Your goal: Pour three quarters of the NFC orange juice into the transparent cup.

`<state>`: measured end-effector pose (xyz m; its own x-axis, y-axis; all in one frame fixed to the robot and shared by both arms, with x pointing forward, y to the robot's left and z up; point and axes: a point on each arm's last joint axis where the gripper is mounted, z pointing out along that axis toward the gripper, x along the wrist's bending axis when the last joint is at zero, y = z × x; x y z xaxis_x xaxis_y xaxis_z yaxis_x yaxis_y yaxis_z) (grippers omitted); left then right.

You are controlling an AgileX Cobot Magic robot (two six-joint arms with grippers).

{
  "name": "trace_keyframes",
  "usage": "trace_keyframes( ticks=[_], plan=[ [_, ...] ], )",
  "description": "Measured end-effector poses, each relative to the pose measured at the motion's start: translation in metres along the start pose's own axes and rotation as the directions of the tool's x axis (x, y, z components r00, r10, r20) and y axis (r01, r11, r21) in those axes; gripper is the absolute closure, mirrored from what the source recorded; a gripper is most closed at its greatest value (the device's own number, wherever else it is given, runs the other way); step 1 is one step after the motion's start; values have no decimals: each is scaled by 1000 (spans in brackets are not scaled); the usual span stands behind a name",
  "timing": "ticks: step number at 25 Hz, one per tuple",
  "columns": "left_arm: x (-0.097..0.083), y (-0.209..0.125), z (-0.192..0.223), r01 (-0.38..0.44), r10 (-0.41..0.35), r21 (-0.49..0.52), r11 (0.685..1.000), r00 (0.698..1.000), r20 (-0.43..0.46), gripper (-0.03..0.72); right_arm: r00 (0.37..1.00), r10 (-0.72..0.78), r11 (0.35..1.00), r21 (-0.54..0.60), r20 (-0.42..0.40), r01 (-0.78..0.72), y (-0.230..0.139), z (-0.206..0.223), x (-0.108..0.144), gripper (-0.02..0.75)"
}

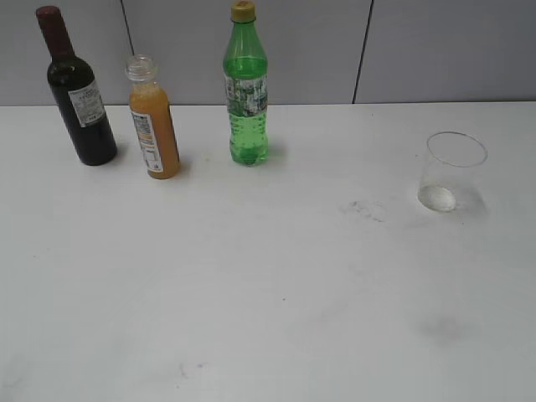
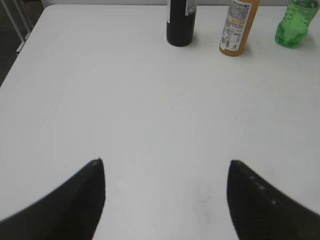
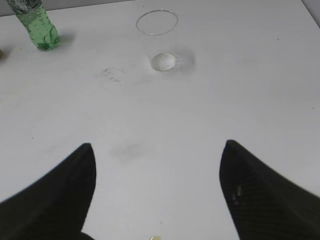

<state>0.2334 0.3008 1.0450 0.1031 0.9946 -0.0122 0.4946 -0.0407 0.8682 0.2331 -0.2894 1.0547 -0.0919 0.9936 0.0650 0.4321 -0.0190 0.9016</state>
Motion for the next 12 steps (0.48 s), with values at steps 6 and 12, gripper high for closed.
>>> trace_keyframes(
  ticks=[6, 12],
  plan=[
    [0, 0, 0, 0, 0, 0, 1000, 1000, 0, 104, 1000, 0, 1000, 0, 0, 0, 0, 0, 0, 147],
    [0, 0, 0, 0, 0, 0, 1000, 1000, 0, 104, 1000, 0, 1000, 0, 0, 0, 0, 0, 0, 147]
  ],
)
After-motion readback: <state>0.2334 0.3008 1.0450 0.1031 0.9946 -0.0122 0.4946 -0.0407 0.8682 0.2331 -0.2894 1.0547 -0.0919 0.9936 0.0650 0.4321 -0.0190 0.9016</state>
